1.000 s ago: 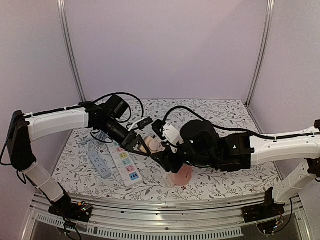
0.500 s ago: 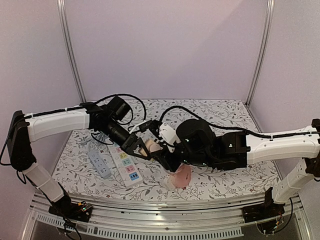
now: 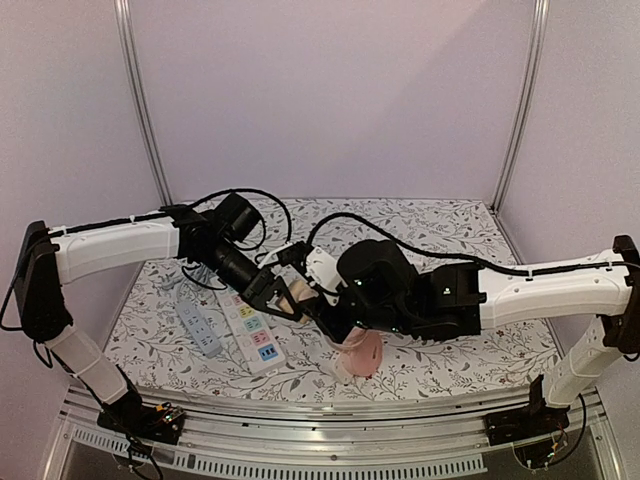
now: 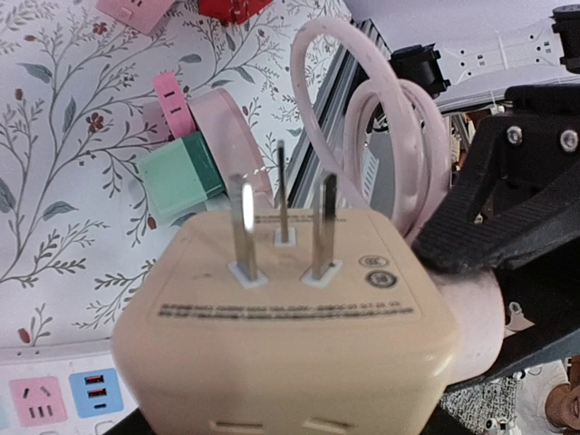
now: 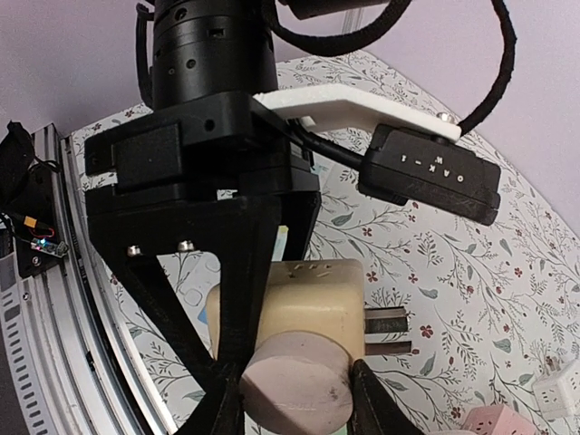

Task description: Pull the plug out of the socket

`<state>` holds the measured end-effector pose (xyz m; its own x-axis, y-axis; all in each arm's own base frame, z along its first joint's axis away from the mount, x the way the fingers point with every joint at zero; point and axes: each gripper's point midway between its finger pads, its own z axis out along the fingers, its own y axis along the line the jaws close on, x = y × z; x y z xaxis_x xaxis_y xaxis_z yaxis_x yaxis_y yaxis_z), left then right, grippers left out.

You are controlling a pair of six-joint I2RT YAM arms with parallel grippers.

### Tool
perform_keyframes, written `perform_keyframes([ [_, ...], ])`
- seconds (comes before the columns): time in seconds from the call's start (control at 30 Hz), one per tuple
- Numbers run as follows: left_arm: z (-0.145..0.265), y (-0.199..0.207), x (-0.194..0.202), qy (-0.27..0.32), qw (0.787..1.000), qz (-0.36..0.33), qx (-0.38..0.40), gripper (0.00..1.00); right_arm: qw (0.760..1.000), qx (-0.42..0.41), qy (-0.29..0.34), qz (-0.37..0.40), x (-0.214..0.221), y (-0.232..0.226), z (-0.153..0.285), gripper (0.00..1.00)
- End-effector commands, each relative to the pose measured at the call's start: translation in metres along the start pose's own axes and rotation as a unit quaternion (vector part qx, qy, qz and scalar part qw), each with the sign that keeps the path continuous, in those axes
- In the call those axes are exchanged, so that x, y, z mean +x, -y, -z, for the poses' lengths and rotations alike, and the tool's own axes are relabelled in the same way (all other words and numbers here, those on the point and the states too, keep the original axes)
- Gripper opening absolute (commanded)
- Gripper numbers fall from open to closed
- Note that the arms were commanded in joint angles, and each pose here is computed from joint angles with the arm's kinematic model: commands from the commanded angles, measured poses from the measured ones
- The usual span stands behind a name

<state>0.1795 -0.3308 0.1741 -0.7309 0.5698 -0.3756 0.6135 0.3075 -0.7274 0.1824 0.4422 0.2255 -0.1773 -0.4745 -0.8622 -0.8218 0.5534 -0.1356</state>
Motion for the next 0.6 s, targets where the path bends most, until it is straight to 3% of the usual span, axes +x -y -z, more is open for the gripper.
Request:
perform_keyframes([
  [0.0,0.008,0.037,-0.015,0.021,0.996,-0.064,0.052,0.00,0.998,0.039,-0.042,0.023,0.023,0.013,-0.013,0.36],
  [0.37,0.008,0.042,-0.014,0.019,0.995,-0.067,0.068,0.00,0.996,0.021,-0.075,0.047,0.043,0.000,-0.025,0.37],
  [0.43,0.009,0.046,-0.013,0.019,0.994,-0.072,0.075,0.00,0.995,0.019,-0.077,0.060,0.045,-0.001,-0.027,0.32],
  [0.57,0.011,0.053,-0.012,0.021,0.992,-0.086,0.084,0.00,0.994,0.036,-0.085,0.056,0.050,0.007,-0.033,0.04],
])
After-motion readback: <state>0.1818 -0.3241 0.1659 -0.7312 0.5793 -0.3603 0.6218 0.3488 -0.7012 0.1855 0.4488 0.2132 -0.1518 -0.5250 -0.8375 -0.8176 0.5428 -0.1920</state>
